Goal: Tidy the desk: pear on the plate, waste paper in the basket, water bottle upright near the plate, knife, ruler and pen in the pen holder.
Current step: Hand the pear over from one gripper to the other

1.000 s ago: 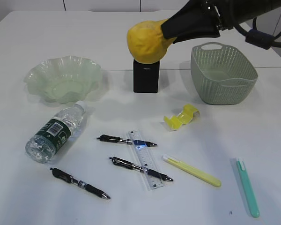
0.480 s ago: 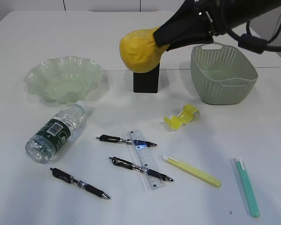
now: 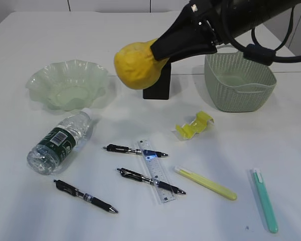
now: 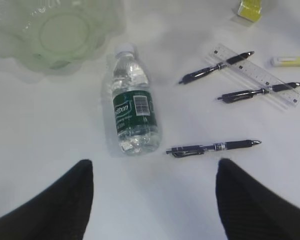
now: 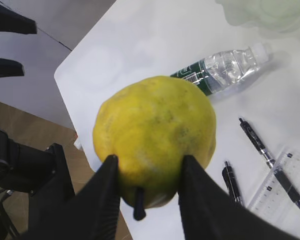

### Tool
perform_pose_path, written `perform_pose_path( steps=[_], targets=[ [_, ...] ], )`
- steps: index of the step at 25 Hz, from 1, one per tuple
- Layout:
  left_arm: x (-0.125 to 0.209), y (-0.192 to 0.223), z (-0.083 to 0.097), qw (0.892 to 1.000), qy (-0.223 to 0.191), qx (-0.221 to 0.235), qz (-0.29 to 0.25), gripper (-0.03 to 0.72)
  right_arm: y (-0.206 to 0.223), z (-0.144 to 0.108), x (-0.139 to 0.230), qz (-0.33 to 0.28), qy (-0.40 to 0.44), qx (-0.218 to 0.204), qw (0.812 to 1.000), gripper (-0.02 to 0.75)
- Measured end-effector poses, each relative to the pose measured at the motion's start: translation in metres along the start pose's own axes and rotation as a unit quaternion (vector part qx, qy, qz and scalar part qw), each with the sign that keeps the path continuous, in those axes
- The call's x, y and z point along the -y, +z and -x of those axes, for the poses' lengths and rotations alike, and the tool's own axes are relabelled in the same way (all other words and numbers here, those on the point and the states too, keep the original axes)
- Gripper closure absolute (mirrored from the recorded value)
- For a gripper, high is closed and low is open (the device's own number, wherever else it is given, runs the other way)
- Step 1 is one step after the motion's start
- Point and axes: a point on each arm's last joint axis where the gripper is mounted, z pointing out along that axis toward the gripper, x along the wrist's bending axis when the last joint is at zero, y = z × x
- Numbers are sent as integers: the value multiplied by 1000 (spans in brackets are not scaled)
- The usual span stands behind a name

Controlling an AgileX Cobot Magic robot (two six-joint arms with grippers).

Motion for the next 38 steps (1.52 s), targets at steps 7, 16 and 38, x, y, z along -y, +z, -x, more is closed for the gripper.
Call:
perform_pose_path(
  steps=[7, 16, 38],
  targets=[
    [-39, 4, -6, 999, 29, 29, -12, 139, 0, 0, 0, -2, 4, 2, 1000, 486],
    [-65, 35, 16, 990, 102, 86, -47, 139, 1, 0, 1, -5, 17, 4, 1000, 487],
    [-112, 100, 48, 970, 164, 154, -90, 139, 3, -1, 2, -13, 31, 6, 999, 487]
  ],
)
